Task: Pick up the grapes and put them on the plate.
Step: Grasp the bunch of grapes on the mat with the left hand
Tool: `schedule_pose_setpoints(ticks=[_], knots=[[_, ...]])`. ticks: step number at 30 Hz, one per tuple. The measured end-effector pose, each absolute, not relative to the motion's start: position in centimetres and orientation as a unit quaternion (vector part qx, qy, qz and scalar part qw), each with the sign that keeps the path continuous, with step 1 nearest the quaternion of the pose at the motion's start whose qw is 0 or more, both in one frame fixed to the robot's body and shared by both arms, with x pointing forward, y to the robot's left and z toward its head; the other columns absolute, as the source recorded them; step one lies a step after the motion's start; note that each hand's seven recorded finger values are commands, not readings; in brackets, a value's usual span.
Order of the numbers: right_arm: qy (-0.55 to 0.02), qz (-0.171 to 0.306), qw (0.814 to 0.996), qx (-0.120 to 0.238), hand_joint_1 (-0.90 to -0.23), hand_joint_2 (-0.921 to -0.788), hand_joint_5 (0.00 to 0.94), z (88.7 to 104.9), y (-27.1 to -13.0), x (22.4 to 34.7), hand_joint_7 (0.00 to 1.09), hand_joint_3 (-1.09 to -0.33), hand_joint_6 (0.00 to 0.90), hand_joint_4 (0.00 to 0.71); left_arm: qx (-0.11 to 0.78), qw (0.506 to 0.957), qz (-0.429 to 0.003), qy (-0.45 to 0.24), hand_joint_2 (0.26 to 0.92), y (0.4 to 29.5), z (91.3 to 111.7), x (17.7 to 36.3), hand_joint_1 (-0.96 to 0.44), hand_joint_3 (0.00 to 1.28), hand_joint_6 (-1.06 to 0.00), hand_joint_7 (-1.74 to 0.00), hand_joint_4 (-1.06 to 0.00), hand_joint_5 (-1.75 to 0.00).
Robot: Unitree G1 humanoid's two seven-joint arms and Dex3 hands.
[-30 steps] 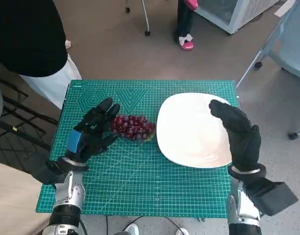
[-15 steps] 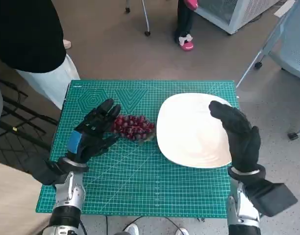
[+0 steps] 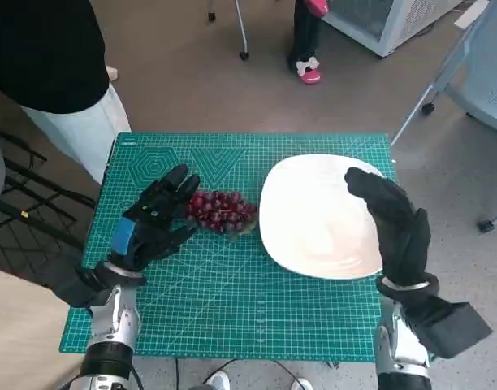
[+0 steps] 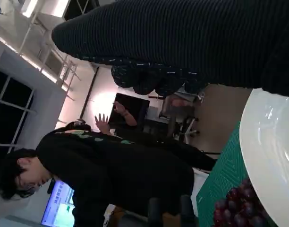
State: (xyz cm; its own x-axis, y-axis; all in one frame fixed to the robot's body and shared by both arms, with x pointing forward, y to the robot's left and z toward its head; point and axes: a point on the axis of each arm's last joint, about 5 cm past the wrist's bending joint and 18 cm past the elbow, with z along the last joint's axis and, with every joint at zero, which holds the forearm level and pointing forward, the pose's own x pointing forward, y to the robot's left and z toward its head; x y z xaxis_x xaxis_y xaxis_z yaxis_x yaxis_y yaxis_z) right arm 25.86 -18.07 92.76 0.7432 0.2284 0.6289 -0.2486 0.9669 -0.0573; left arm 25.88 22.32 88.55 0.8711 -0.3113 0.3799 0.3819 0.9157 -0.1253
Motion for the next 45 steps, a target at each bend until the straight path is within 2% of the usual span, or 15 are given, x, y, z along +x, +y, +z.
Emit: schedule_pose_setpoints(ticks=[7,11,14,18,25,30,36,40,45], knots=[[-0.333,0.129,0.934,0.016,-0.630,-0.921,0.000,92.7,-18.1,26.0,0.36,-0.875,0.043,0.375,-0.091,0.964,-0.179,-0.174,0.883,22.3,88.6,25.9,-0.27,0.03,-0.45,0.00,-0.28,0.00],[-0.333,0.130,0.934,0.015,-0.626,-0.921,0.000,92.8,-18.0,26.1,0.37,-0.878,0.039,0.374,-0.028,0.970,-0.172,-0.169,0.854,22.1,89.1,26.0,-0.46,0.01,-0.25,0.00,-0.11,0.00],[-0.335,0.131,0.933,0.015,-0.622,-0.921,0.000,92.9,-18.0,26.1,0.37,-0.880,0.038,0.374,0.037,0.973,-0.165,-0.158,0.828,22.3,89.7,26.2,-0.52,0.01,-0.14,0.00,-0.04,0.00],[-0.337,0.131,0.932,0.013,-0.618,-0.921,0.000,93.0,-18.0,26.1,0.37,-0.881,0.036,0.374,0.134,0.968,-0.159,-0.141,0.772,22.5,90.8,26.4,-0.48,0.00,-0.11,-0.01,-0.01,0.00],[-0.338,0.131,0.932,0.012,-0.616,-0.921,0.000,93.1,-18.1,26.2,0.38,-0.882,0.033,0.374,0.312,0.931,-0.152,-0.116,0.739,22.7,92.8,26.9,-0.45,0.00,-0.11,-0.01,0.00,0.00],[-0.340,0.131,0.931,0.010,-0.615,-0.921,0.001,93.1,-18.2,26.2,0.38,-0.882,0.032,0.374,0.435,0.882,-0.158,-0.087,0.698,21.8,94.2,27.8,-0.38,0.00,-0.13,-0.01,0.00,0.00],[-0.345,0.133,0.929,0.010,-0.612,-0.921,0.003,93.5,-18.1,26.5,0.39,-0.883,0.037,0.380,0.574,0.800,-0.175,-0.013,0.690,18.9,95.6,30.0,-0.34,0.00,-0.13,-0.01,0.00,0.00],[-0.346,0.135,0.928,0.010,-0.610,-0.921,0.004,93.6,-18.2,26.6,0.40,-0.883,0.038,0.382,0.619,0.764,-0.182,0.003,0.690,16.8,96.7,31.5,-0.33,0.00,-0.13,-0.01,0.00,0.00],[-0.344,0.133,0.930,0.010,-0.606,-0.921,0.005,93.5,-18.4,26.6,0.40,-0.882,0.038,0.384,0.638,0.747,-0.188,0.007,0.691,15.2,97.4,32.7,-0.33,0.00,-0.13,-0.01,0.00,0.00]])
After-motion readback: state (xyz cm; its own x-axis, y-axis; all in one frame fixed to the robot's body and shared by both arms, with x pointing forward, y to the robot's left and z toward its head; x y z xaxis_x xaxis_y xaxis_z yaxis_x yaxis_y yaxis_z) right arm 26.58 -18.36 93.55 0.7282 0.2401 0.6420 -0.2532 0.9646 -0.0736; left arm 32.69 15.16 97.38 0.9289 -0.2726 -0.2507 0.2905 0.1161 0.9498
